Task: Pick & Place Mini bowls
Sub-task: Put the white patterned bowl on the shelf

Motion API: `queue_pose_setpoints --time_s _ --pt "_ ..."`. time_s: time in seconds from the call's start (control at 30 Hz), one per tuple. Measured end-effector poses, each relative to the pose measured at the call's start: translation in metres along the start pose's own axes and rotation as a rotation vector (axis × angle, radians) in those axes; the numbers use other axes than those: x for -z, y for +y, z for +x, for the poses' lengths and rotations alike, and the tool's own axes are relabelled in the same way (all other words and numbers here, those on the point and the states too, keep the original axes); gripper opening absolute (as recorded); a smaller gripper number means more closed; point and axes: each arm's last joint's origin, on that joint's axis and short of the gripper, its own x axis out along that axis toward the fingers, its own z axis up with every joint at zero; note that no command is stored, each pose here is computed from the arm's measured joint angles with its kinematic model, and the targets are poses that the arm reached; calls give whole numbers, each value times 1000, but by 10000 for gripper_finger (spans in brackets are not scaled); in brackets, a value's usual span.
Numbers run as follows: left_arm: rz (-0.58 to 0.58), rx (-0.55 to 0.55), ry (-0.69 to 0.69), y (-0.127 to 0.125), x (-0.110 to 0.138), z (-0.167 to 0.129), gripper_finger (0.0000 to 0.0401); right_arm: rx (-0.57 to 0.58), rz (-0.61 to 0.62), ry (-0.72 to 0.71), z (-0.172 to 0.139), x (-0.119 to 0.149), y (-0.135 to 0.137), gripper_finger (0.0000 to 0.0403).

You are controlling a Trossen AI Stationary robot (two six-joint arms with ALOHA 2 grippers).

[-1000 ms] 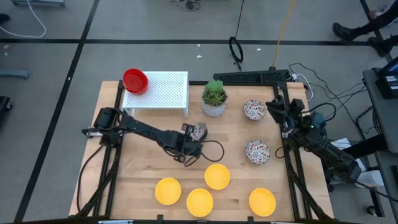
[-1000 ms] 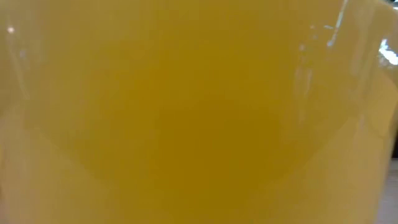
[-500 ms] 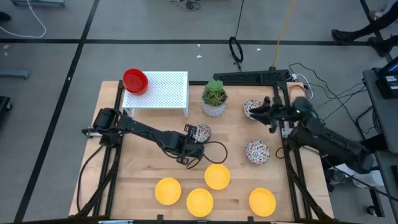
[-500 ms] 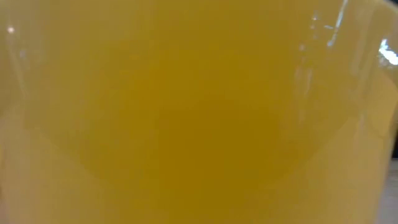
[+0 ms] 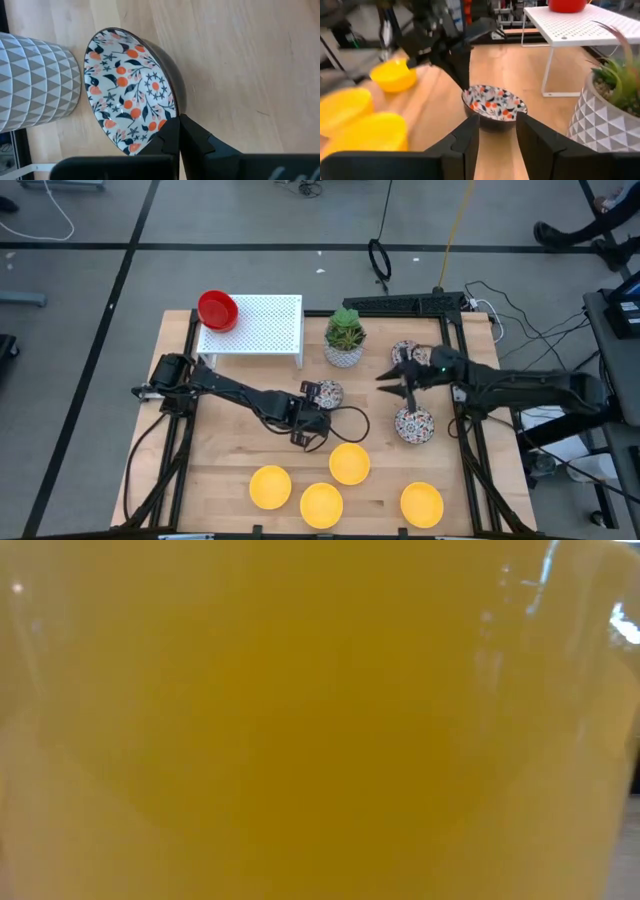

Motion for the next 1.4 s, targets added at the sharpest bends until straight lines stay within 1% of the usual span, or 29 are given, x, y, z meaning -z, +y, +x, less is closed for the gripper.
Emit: queue_pose_setpoints --time_s 0.1,0.2,0.37,0.57,0.73,0.87,0.97,1.13,1.27,1.4 --pt "1 0 -8 0 -1 0 7 14 -67 33 9 4 8 116" --pt "-3 -1 -18 0 -2 0 3 22 -108 76 17 7 16 116" --pt "-8 -3 -27 0 -3 0 8 26 -159 120 33 1 30 116" --pt "-24 -9 -64 1 -7 0 6 58 -239 251 53 0 39 116" --pt "-25 -9 -65 1 -7 0 8 42 -238 307 68 6 41 116" --pt "-28 1 -69 1 -7 0 4 39 -232 357 78 17 40 116" --pt "-31 22 -80 0 -8 0 10 39 -220 342 88 22 40 116" --pt "-40 34 -109 0 -10 -1 4 39 -218 322 102 30 39 116" --pt "-36 33 -115 1 -11 -1 12 27 -244 352 114 29 41 116" --pt "-37 33 -115 1 -11 -1 4 -4 -307 363 127 26 46 116"
